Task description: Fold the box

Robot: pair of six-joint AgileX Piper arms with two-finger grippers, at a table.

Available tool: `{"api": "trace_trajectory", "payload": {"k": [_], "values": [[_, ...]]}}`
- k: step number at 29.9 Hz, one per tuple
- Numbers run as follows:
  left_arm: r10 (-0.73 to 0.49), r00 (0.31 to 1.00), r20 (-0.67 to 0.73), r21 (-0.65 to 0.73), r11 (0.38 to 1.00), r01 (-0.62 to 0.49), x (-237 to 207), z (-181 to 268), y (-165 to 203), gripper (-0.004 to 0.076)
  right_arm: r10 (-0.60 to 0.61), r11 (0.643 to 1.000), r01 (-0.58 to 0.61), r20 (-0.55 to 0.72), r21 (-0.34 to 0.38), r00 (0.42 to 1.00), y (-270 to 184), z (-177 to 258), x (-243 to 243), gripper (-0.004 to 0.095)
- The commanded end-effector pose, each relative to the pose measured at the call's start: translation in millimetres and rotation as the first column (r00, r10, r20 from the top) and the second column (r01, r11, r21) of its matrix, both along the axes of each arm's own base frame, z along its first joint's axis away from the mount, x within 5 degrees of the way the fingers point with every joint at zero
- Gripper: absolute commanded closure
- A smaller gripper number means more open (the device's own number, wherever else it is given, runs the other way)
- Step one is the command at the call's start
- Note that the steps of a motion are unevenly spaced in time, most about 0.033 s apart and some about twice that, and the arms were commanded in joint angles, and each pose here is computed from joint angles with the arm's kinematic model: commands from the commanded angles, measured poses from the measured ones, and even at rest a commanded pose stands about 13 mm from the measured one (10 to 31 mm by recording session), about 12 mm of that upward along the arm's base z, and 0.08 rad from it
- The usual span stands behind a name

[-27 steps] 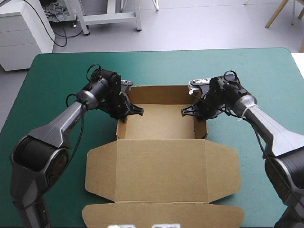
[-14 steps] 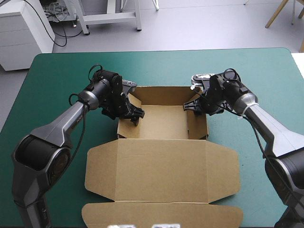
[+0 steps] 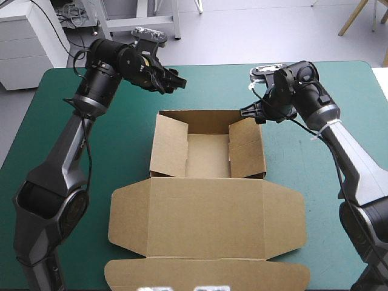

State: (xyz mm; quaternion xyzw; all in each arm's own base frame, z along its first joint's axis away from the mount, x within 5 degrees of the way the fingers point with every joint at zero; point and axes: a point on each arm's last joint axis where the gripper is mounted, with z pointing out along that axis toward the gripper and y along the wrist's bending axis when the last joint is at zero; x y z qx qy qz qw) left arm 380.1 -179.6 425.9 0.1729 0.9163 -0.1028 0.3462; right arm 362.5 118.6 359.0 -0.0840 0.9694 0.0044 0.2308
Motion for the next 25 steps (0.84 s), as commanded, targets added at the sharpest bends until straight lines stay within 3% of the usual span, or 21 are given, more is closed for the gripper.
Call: {"api": "trace_trajectory", "payload": {"k": [1,4,10,25], "values": [[-0.037,0.995,0.095,-0.034,0.999,0.041,-39,51,15,0.047,0.002,0.999,-0.005,0.061,0.046,0.998,-2,21,-11,0.0399],[-0.076,0.988,0.131,-0.022,0.997,0.079,-57,65,22,0.0738,0.008,0.996,-0.01,0.022,0.084,1.0,3,12,-10,0.0399],[-0.044,0.988,0.148,0.089,0.996,0.031,-80,68,44,0.0734,0.009,0.997,-0.006,-0.032,0.074,0.999,7,-8,1,0.0399],[-0.084,0.992,-0.096,0.215,0.971,0.103,-162,-15,82,0.0734,0.054,0.99,-0.023,-0.226,0.137,0.973,25,-68,15,0.0413]]}}
